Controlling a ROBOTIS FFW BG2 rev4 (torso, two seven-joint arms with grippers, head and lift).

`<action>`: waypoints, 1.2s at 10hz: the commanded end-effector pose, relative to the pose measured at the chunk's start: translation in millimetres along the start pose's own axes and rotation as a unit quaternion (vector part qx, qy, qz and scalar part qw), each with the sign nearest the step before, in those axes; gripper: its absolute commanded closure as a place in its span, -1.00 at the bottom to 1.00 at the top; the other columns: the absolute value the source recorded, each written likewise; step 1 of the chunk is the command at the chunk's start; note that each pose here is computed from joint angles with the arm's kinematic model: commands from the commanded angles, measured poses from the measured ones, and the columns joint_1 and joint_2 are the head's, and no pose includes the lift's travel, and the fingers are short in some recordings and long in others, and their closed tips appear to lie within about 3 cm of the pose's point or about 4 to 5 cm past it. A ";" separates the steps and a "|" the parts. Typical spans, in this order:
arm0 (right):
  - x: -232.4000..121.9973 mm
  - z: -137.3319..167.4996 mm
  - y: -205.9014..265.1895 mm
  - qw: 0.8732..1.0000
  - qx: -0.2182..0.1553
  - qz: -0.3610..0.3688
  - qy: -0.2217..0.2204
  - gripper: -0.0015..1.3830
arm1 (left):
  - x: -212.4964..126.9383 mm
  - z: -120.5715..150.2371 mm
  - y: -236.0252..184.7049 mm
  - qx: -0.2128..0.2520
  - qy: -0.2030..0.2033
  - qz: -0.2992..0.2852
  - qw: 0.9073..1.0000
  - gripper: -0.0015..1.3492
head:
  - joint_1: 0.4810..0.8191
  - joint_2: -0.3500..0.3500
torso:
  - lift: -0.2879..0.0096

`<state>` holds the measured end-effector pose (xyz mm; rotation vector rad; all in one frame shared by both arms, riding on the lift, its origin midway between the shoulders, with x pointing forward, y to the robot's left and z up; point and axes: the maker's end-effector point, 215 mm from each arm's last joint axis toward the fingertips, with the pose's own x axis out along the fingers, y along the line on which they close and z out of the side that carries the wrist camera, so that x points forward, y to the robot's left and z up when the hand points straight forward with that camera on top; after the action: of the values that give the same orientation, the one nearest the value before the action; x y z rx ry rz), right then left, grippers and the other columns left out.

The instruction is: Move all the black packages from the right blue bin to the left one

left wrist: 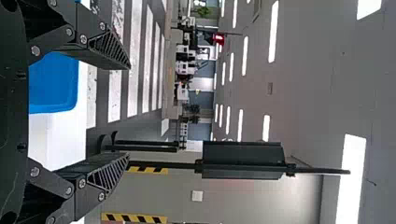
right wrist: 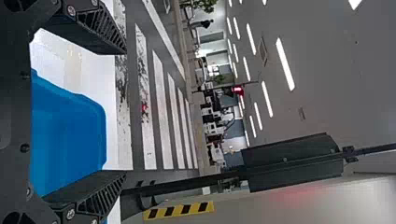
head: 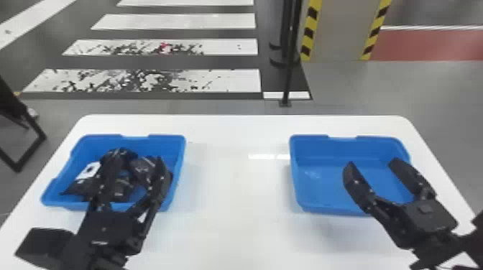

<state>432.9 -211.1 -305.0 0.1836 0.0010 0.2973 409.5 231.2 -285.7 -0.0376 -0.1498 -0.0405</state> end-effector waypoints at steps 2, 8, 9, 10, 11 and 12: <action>1.0 2.7 2.7 1.000 -0.001 0.002 -0.003 -0.82 | 0.1 1.8 -0.3 -0.001 -0.002 0.000 1.000 -0.39 | 0.27 0.08 | -0.01; 1.0 3.5 2.7 1.000 0.000 0.003 -0.004 -0.82 | -1.0 0.3 -0.4 0.000 -0.001 0.000 1.000 -0.39 | 0.27 0.09 | -0.01; 1.0 4.3 2.7 1.000 0.000 0.003 -0.006 -0.82 | -1.8 1.1 1.6 0.002 -0.003 0.001 1.000 -0.39 | 0.27 0.09 | -0.01; 0.3 3.5 2.8 1.000 0.003 0.002 -0.005 -0.82 | -1.6 3.3 2.5 0.003 -0.005 0.002 1.000 -0.39 | 0.27 0.09 | -0.01; 0.3 4.2 2.8 1.000 0.002 0.002 -0.006 -0.82 | -2.6 1.2 3.6 0.003 -0.003 0.003 1.000 -0.39 | 0.27 0.09 | -0.01; -0.5 3.1 2.8 1.000 0.003 0.002 -0.005 -0.82 | -2.7 2.0 4.6 0.003 -0.004 0.004 1.000 -0.39 | 0.27 0.10 | -0.01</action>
<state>431.9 -209.1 -301.3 0.1905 -0.0085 0.3007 406.8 235.5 -283.9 -0.0324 -0.1580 -0.0328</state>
